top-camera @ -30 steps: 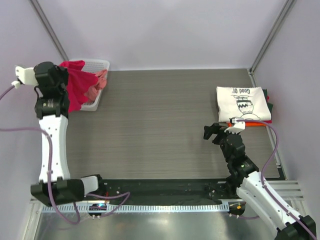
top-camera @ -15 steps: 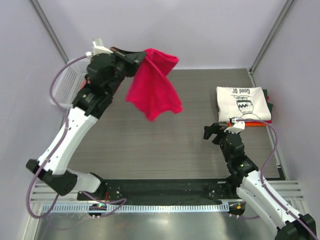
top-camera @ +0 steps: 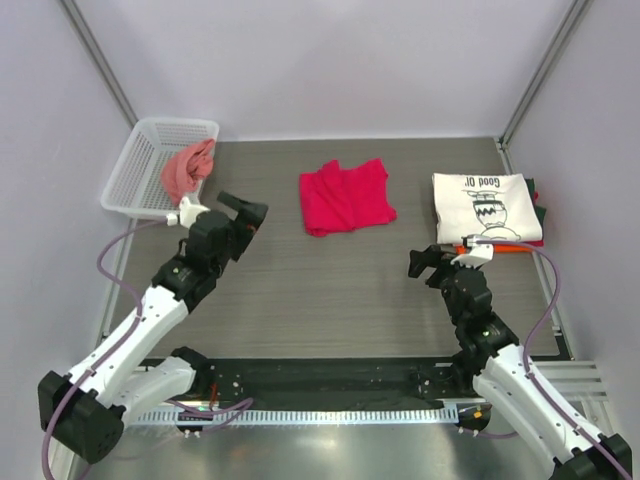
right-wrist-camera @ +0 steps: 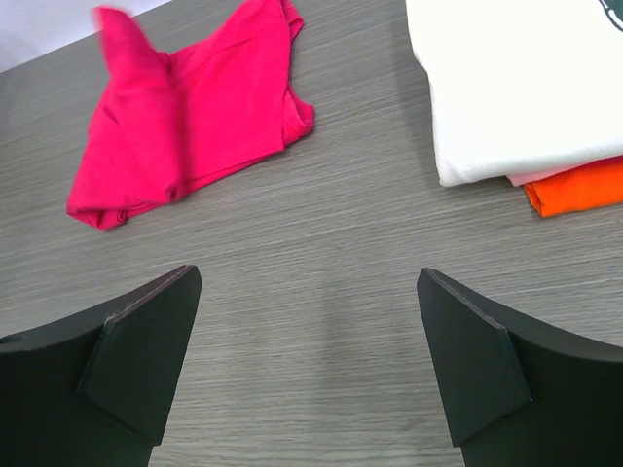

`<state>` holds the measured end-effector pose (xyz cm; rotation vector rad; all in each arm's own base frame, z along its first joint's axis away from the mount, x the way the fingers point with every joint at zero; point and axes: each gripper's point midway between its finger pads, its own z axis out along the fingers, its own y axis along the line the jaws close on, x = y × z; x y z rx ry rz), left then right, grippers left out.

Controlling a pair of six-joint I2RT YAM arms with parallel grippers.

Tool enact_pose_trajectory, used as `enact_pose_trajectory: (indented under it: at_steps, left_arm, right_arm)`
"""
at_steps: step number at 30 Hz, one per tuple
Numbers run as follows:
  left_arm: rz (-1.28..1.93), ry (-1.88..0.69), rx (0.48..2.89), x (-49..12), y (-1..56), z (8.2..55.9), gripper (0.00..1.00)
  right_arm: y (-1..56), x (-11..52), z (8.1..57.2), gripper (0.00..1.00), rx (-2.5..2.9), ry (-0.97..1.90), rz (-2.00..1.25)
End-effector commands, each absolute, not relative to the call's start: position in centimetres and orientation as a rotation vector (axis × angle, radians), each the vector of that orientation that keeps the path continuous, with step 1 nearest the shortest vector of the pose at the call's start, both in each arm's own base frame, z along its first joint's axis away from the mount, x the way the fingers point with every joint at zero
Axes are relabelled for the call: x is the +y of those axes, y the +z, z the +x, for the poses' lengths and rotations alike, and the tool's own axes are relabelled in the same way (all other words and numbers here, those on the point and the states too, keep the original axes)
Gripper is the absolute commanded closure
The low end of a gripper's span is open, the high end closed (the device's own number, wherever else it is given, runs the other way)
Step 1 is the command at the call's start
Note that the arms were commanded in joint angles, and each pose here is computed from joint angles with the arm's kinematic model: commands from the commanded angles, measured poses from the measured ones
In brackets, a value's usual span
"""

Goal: Fold and stack the t-shirts
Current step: Move the tshirt to the center of the board, then flatten the tshirt out

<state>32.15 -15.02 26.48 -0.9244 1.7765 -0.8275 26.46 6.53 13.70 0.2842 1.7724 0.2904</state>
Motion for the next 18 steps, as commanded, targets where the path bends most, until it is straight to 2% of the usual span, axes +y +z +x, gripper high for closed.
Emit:
enact_pose_trajectory:
  at_steps: [1, 5, 6, 9, 12, 13, 15, 16, 18]
  left_arm:
    - [-0.89, -0.702, 1.768, -12.8, 23.4, 31.2, 0.0]
    - [-0.677, -0.643, 1.856, -13.8, 23.0, 31.4, 0.0]
    - [-0.615, -0.648, 1.856, -14.4, 24.5, 31.8, 0.0]
    - [-0.484, -0.584, 1.996, -15.9, 22.7, 32.5, 0.0]
    - [-0.429, -0.593, 2.074, -17.8, 21.5, 33.7, 0.0]
    - [-0.419, -0.6, 2.078, -18.3, 21.7, 34.0, 0.0]
    - [-0.384, -0.593, 2.116, -19.7, 20.3, 34.4, 0.01]
    - [-0.37, -0.594, 2.119, -20.2, 20.2, 34.5, 0.01]
    - [-0.35, -0.592, 2.129, -21.1, 19.5, 34.8, 0.01]
  right_arm:
    - [15.2, 7.0, 26.9, 0.0, 1.729, 0.319, 0.276]
    - [14.9, 6.7, 27.5, 0.0, 1.755, 0.294, 0.322]
    - [14.0, 6.6, 27.7, 0.0, 1.79, 0.27, 0.346]
    - [13.7, 6.5, 28.9, 0.0, 1.85, 0.23, 0.412]
    - [15.3, 7.5, 30.5, 0.14, 1.898, 0.229, 0.425]
    - [16.0, 8.1, 32.0, 0.22, 1.924, 0.211, 0.424]
    - [15.4, 7.9, 33.2, 0.28, 2.011, 0.154, 0.436]
    - [15.8, 8.1, 34.9, 0.4, 2.039, 0.14, 0.453]
    - [14.7, 7.4, 36.6, 0.48, 2.117, 0.19, 0.503]
